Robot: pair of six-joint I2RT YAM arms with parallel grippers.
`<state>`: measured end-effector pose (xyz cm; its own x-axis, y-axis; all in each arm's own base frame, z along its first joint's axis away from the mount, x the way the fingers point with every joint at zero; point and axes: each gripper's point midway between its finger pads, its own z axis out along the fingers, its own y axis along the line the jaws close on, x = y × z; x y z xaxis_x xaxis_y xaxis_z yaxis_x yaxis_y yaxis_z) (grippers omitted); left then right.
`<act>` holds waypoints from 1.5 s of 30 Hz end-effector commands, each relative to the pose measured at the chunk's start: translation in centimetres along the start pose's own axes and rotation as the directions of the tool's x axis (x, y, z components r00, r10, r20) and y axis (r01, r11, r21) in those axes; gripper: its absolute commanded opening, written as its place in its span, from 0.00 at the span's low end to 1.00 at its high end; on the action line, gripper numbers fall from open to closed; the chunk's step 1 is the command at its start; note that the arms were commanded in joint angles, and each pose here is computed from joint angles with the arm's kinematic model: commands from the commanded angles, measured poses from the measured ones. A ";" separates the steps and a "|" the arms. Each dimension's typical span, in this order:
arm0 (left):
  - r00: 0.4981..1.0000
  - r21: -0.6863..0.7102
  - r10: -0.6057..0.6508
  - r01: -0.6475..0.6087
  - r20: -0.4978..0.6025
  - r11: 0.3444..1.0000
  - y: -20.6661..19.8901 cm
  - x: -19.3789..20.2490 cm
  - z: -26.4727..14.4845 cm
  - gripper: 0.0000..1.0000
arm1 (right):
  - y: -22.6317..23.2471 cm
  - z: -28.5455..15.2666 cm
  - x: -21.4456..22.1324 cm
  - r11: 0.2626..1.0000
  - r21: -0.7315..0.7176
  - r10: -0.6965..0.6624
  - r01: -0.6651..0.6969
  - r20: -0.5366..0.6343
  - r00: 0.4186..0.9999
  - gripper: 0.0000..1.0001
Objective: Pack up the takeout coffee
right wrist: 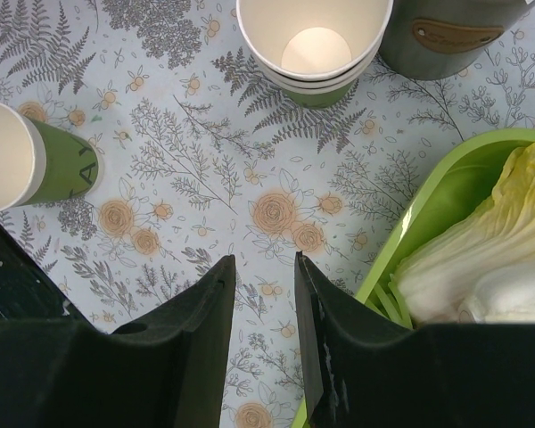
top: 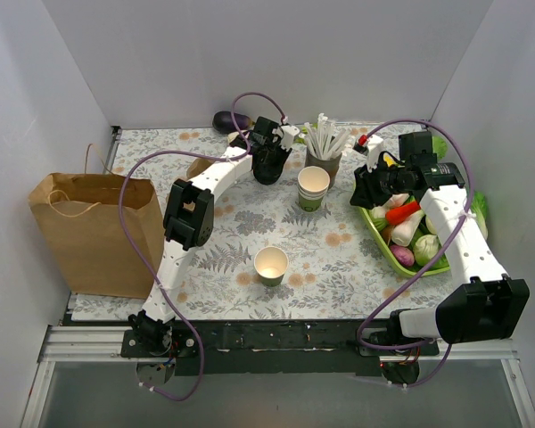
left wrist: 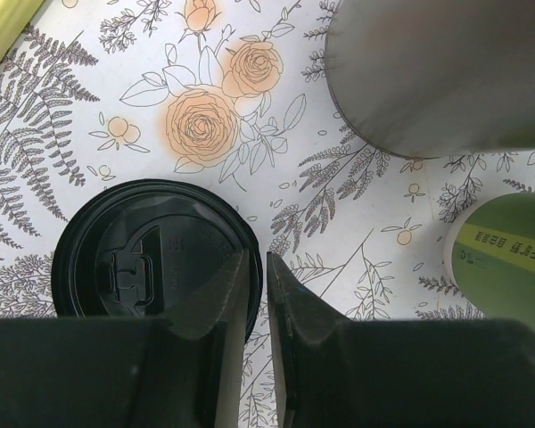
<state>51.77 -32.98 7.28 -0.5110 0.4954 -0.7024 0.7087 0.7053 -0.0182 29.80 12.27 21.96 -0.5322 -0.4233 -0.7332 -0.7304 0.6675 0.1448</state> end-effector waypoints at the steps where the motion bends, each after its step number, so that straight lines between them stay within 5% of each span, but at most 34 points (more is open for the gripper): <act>1: 0.999 -0.011 0.019 -0.019 0.046 1.000 0.3 -2.0 -0.9 0.11 | -0.3 0.1 0.0 1.000 0.006 -0.011 0.011 0.004 1.000 0.41; 13: 0.998 -0.016 0.023 -0.022 0.055 1.000 0.4 -2.4 -1.3 0.00 | -0.3 0.1 0.0 1.000 0.009 -0.010 0.010 0.009 1.000 0.41; 27: 0.982 -0.040 0.047 -0.041 0.184 0.998 0.0 -7.8 -7.8 0.00 | -0.3 0.3 -0.2 1.000 0.008 -0.008 0.008 0.022 1.000 0.41; 38: 0.987 -0.041 0.059 -0.053 0.149 0.998 -0.1 -6.7 -8.8 0.00 | -0.3 0.6 -0.5 1.000 -0.002 -0.007 0.007 0.037 0.999 0.40; 45: 0.968 0.054 0.025 -0.039 0.250 0.998 -3.1 -10.1 -16.2 0.00 | 0.1 -0.1 -1.3 0.999 -0.007 -0.032 0.033 0.058 0.998 0.41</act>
<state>50.35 -32.67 15.61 -0.4438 0.4531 -0.7732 0.7213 0.6926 -0.0081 30.13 12.38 21.57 -0.5297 -0.4158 -0.7393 -0.7287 0.6691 0.1458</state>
